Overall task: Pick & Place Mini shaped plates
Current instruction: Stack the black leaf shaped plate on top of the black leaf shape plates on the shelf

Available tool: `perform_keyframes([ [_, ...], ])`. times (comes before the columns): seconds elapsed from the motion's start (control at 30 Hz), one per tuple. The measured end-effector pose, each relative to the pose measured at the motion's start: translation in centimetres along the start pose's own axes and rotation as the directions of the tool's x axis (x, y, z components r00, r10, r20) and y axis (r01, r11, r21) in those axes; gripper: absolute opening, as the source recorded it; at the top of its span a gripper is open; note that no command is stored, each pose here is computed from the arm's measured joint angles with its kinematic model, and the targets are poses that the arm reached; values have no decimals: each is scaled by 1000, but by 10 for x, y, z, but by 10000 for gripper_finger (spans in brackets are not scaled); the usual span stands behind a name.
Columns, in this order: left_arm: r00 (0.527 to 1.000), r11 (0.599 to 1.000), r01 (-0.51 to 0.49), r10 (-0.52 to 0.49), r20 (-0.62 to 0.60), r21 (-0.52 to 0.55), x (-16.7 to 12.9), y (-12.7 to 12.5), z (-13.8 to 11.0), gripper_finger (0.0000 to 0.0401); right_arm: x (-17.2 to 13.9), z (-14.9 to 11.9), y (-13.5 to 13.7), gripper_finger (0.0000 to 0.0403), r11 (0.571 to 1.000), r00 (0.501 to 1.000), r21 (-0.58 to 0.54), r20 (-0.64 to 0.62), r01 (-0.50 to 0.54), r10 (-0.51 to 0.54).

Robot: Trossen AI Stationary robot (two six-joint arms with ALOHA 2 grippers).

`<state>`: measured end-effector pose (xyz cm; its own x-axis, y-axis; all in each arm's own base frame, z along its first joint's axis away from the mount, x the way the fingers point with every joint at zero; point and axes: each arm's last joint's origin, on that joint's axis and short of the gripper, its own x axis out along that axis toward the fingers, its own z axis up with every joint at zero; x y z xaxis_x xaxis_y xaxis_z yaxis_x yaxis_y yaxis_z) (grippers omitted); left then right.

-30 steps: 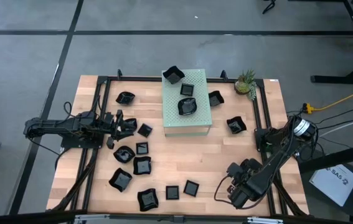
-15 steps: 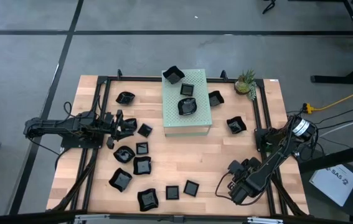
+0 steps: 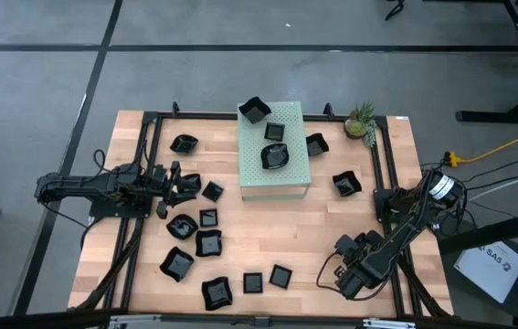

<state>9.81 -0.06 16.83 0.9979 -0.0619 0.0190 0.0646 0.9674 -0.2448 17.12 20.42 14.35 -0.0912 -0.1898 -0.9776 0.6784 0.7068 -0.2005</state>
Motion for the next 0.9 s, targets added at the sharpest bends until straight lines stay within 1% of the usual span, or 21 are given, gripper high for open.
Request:
perform_keyframes([
  [0.2, 1000, 1000, 0, 0, 0, 0, 0, 0, 0, 152, 0, 0, 2, 42, 1000, 1000, 1, -1, -19, 19],
  [0.37, 1000, 1000, 1, -1, 0, 0, 0, 0, 0, 152, -3, 0, 4, 9, 1000, 1000, -2, 3, -31, 31],
  [0.43, 1000, 1000, 0, 0, 0, 0, 0, 0, 0, 152, -7, 1, 6, 5, 999, 999, -4, 18, -37, 37],
  [0.63, 1000, 1000, 0, 0, 0, 0, 0, 0, 0, 152, -23, 4, 6, 8, 999, 998, -35, 55, 2, 0],
  [0.77, 1000, 1000, 0, 0, 0, 0, 0, 0, 0, 152, -40, 9, 11, 4, 998, 993, -64, 114, -11, 18],
  [0.9, 1000, 1000, 0, 0, 0, 0, 0, 0, 0, 152, -55, 19, 18, 4, 994, 983, -103, 173, -46, 63],
])
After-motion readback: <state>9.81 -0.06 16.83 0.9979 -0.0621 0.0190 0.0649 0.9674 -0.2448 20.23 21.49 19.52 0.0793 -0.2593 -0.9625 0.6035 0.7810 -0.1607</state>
